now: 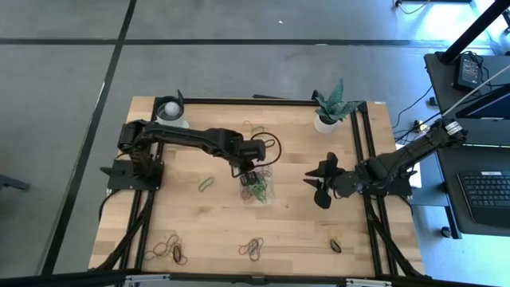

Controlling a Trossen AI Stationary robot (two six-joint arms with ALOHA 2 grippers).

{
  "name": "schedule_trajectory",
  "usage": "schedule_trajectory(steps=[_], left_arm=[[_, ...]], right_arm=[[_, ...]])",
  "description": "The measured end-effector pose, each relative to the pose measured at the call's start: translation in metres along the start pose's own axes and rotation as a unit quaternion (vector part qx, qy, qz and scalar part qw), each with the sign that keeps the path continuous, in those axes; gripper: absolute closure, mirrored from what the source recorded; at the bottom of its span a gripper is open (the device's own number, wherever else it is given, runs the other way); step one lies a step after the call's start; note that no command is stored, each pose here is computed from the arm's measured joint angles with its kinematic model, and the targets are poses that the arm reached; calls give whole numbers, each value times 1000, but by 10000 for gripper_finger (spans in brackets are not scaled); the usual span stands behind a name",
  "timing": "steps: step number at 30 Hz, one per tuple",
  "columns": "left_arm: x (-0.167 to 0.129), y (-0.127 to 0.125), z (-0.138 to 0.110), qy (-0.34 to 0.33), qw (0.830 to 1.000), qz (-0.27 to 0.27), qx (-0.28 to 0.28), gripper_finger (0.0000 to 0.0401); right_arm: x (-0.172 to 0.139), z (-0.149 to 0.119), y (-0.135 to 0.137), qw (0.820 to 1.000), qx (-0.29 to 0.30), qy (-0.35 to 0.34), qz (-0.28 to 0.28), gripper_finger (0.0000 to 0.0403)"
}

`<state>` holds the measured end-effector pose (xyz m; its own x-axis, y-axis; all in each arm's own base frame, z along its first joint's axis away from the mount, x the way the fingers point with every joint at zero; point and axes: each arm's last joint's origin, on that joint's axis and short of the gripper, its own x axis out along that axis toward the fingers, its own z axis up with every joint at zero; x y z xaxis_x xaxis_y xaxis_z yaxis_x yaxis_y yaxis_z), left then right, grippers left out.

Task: Pick and place rubber bands into bin
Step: Put the yellow rubber band into the transparent bin

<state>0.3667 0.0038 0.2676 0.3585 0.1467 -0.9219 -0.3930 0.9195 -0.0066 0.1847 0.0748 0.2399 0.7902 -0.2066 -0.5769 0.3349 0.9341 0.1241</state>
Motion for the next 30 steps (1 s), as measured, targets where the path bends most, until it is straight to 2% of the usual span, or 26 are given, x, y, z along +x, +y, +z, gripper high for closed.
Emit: schedule_trajectory(steps=[4, 7, 11, 15, 19, 22, 30], left_arm=[[-17, -10, -10, -2, 1000, 1, -6, 348], [-30, -27, -21, -7, 999, -12, 31, 389], [-41, -50, -35, -19, 995, -19, 93, 398], [-39, -58, -55, -20, 993, -23, 115, 400], [-31, -47, -82, -28, 995, -32, 88, 400], [-25, -31, -105, -52, 996, -47, 61, 400], [-21, 10, -164, -116, 989, -88, 15, 399]], right_arm=[[4, 4, -6, 1000, -7, -4, -14, 292], [7, 8, -10, 1000, -11, -11, -24, 292], [11, 19, -15, 999, -9, -41, -31, 292], [16, 35, -21, 995, -14, -93, -36, 292], [26, 52, -30, 991, -1, -129, -34, 292], [36, 67, -38, 991, 10, -127, -48, 292], [80, 133, -66, 995, 26, -67, -62, 292]])
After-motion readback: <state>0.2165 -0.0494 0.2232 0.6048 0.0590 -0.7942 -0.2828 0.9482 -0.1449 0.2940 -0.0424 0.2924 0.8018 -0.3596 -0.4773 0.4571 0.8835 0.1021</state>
